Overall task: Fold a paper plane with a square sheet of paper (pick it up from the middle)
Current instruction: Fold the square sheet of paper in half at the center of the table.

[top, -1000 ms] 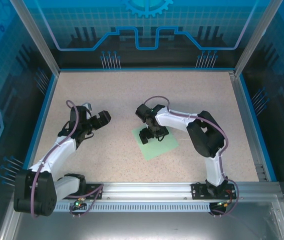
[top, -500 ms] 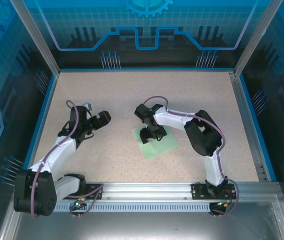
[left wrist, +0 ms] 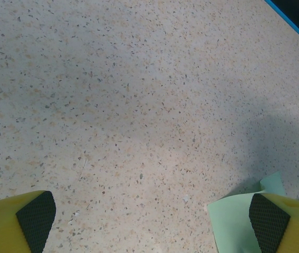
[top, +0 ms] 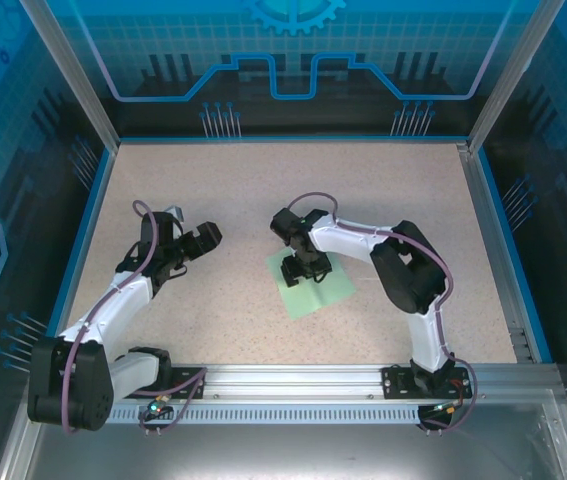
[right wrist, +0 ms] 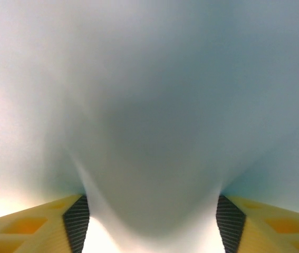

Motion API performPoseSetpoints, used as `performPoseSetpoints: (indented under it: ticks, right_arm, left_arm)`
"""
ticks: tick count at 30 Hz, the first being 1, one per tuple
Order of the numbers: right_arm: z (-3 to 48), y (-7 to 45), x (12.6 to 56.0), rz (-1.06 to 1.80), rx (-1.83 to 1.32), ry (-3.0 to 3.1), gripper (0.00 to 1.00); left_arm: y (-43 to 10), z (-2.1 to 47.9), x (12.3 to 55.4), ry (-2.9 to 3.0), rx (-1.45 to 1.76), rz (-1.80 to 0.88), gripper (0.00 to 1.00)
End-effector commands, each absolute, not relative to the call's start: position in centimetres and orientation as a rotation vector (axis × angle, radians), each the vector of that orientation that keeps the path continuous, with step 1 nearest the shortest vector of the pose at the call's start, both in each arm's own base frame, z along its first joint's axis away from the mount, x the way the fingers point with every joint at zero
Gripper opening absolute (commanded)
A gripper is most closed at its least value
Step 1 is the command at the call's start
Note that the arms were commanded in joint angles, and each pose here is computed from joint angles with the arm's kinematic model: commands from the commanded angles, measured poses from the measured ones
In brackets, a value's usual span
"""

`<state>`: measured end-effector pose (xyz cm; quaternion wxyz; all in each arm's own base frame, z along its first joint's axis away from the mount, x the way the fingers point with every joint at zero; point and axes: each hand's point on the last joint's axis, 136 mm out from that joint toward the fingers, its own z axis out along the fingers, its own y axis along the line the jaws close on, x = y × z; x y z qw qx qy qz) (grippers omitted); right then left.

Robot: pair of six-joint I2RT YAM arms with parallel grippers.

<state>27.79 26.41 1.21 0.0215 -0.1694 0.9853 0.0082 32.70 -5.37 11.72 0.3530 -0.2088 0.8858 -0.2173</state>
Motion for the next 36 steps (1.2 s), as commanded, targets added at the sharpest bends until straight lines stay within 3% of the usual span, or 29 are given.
performPoseSetpoints:
  ticks: [1, 4, 8, 21, 30, 36]
  right_arm:
    - [1.1, 27.0, 26.9, 0.143, -0.492, 3.09, 0.57]
    - [3.0, 28.3, 27.0, 0.292, -0.458, 3.049, 0.45]
    - [5.5, 29.9, 27.2, 0.496, -0.394, 2.981, 0.36]
    - [11.9, 33.1, 28.0, 1.372, -0.177, 2.711, 0.35]
    - [12.0, 32.2, 29.6, 1.58, -0.049, 2.642, 0.36]
    - [8.9, 30.0, 29.9, 1.391, -0.02, 2.773, 0.38]
  left_arm:
    - [-6.0, 11.2, 32.0, 2.326, -0.513, -0.583, 0.98]
    - [-6.3, 11.1, 31.9, 2.327, -0.51, -0.606, 0.98]
    - [-7.0, 11.0, 31.8, 2.334, -0.501, -0.64, 0.98]
    - [-11.6, 11.9, 31.2, 2.324, -0.398, -0.799, 0.83]
    - [-15.4, 12.4, 31.4, 2.309, -0.322, -0.896, 0.74]
    - [-16.8, 12.2, 31.6, 2.327, -0.283, -0.903, 0.73]
